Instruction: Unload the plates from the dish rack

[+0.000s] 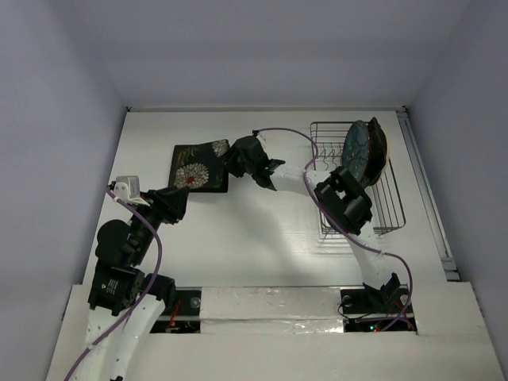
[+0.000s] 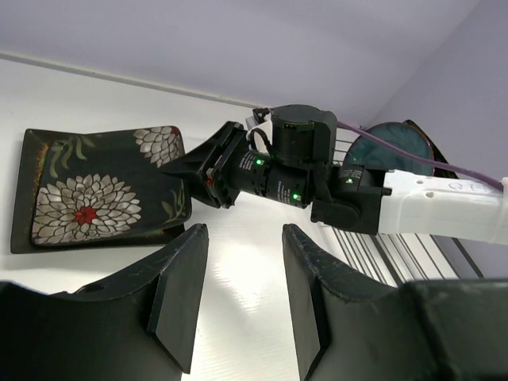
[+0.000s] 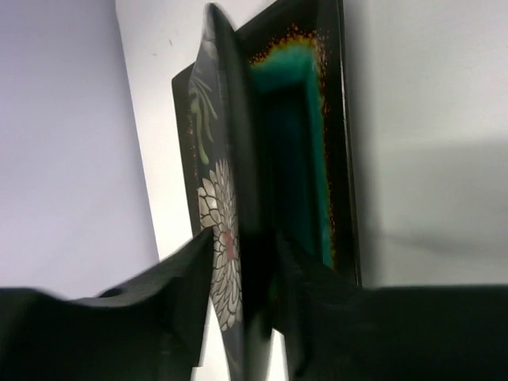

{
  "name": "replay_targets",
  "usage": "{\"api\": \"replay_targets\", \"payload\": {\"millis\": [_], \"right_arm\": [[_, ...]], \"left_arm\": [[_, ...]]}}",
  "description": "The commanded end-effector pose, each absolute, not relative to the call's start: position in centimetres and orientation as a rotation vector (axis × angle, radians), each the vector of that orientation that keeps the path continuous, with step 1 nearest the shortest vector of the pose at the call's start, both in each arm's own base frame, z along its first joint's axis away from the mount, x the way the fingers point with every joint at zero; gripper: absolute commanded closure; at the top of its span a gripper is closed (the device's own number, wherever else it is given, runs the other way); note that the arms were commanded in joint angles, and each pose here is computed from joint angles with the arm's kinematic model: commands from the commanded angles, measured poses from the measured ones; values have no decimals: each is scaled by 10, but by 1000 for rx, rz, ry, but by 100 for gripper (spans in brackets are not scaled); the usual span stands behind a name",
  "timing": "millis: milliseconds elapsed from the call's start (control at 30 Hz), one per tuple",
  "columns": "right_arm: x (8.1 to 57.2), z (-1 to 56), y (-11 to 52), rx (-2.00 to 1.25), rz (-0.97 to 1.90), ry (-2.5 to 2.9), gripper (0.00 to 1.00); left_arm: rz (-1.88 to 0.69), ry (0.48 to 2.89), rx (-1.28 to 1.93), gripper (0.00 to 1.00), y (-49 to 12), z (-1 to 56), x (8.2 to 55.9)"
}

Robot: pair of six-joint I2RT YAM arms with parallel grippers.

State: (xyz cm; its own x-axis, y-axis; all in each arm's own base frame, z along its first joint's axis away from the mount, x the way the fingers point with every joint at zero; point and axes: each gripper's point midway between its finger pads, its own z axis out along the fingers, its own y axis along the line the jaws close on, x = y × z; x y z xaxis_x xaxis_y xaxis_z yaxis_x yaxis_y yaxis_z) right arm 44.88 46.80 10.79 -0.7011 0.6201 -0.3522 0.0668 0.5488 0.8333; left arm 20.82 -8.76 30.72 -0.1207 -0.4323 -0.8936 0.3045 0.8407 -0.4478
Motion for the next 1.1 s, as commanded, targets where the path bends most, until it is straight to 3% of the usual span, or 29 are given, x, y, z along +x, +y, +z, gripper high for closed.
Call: {"api": "replay_targets", "payload": {"millis": [0, 100, 233, 367, 667, 833, 900, 967, 1033, 1067], "right_arm": [[450, 161, 485, 526, 1274, 2008, 56], [448, 156, 483, 516, 1254, 2027, 50], [445, 152, 476, 501, 1207, 2051, 32], [442, 148, 470, 453, 1141, 2083, 20], [441, 153, 449, 337, 959, 2108, 6], [440, 152, 423, 278, 769, 2134, 4], [437, 161, 407, 239, 695, 2115, 8], [430, 187, 387, 175, 623, 2076, 32], [421, 186, 352, 164, 474, 2067, 67], [418, 217, 328, 145, 432, 2015, 100]], "left_arm": [[-636, 1526, -94, 61, -87, 316, 207], [-635, 1525, -95, 61, -87, 316, 208], [-634, 1524, -96, 61, -87, 317, 208], [-634, 1524, -96, 61, -87, 317, 208], [-634, 1522, -96, 61, -87, 317, 207], [-632, 1522, -96, 61, -86, 317, 207], [-633, 1520, -97, 61, -86, 317, 207], [-632, 1519, -96, 61, -86, 318, 206], [-631, 1522, -97, 61, -86, 317, 207], [-632, 1520, -96, 61, -86, 317, 207]]}}
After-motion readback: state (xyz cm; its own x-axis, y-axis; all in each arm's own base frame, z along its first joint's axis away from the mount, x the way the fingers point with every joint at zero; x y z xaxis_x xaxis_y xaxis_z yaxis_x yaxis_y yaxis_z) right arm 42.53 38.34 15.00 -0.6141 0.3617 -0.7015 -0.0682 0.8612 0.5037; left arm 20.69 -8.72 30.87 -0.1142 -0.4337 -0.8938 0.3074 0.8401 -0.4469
